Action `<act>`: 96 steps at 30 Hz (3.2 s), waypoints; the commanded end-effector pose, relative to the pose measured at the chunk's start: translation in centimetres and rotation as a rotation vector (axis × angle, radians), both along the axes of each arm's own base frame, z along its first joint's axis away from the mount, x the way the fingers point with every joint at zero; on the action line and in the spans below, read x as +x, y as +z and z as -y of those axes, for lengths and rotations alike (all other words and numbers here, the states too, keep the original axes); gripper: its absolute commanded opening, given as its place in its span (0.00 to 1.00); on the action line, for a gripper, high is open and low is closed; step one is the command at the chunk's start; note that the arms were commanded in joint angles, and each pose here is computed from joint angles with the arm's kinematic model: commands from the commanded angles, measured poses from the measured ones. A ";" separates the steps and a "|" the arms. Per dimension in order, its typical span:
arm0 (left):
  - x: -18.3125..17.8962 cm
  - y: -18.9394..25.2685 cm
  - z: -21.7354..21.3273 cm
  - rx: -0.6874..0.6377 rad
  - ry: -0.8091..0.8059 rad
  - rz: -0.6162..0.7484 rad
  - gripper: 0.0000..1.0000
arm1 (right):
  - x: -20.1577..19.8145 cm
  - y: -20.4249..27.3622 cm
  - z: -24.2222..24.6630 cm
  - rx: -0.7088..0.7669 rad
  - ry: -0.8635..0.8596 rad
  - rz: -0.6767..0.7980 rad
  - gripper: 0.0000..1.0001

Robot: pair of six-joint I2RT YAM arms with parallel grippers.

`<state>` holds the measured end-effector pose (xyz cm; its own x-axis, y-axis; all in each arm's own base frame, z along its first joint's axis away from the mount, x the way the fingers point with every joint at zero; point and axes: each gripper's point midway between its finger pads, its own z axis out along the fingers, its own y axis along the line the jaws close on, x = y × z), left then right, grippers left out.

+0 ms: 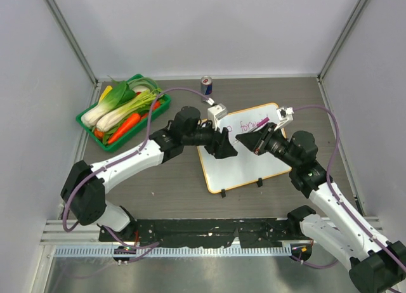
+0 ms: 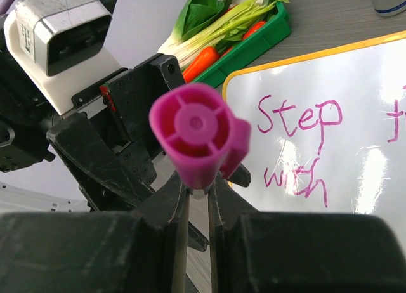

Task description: Write a sentence on the whiteboard

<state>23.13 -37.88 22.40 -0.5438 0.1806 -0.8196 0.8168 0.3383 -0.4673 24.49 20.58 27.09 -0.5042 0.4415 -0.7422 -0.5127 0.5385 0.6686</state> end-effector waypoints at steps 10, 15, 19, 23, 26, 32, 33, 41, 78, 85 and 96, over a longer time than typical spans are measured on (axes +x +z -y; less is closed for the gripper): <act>0.1 4.5 1.8 -0.124 -0.076 0.119 0.22 | -0.5 1.8 -0.3 0.047 0.042 0.056 0.01; -0.1 4.4 1.2 -0.113 -0.066 0.121 0.00 | -0.5 1.8 -0.3 0.043 0.044 0.054 0.02; -0.1 4.1 0.6 -0.101 -0.040 0.127 0.00 | -0.5 2.1 -0.3 0.043 0.044 0.061 0.11; -0.5 3.9 -0.1 -0.092 -0.027 0.124 0.00 | -0.5 2.8 -0.3 0.050 0.046 0.079 0.32; -0.8 4.0 -0.7 -0.090 -0.014 0.128 0.00 | -0.7 3.5 -0.3 0.057 0.057 0.094 0.47; -1.5 4.4 -1.4 -0.091 -0.017 0.137 0.00 | -1.6 4.5 -1.0 0.091 0.119 0.128 0.75; -1.6 4.4 -1.5 -0.089 -0.025 0.132 0.00 | -2.0 4.7 -1.2 0.098 0.144 0.132 0.76; -3.7 4.7 -1.7 -0.079 -0.135 0.122 0.00 | -3.1 5.2 -2.6 0.106 0.284 0.171 0.68; -5.0 4.8 -2.9 -0.051 -0.172 0.140 0.00 | -5.6 3.2 -3.6 0.059 0.464 0.175 0.02; -4.1 3.8 -3.9 -0.031 -0.051 0.113 0.56 | -3.8 2.1 -2.8 -0.003 0.342 0.138 0.01; 0.2 -3.6 -9.4 0.052 0.391 -0.038 0.85 | 0.4 -0.4 1.8 -0.154 -0.046 0.051 0.01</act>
<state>19.77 -30.83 19.28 -0.5842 0.1548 -0.7967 0.7395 0.5060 -0.4439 23.33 20.81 25.43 -0.5343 0.3112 -0.7859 -0.5736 0.5495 0.6075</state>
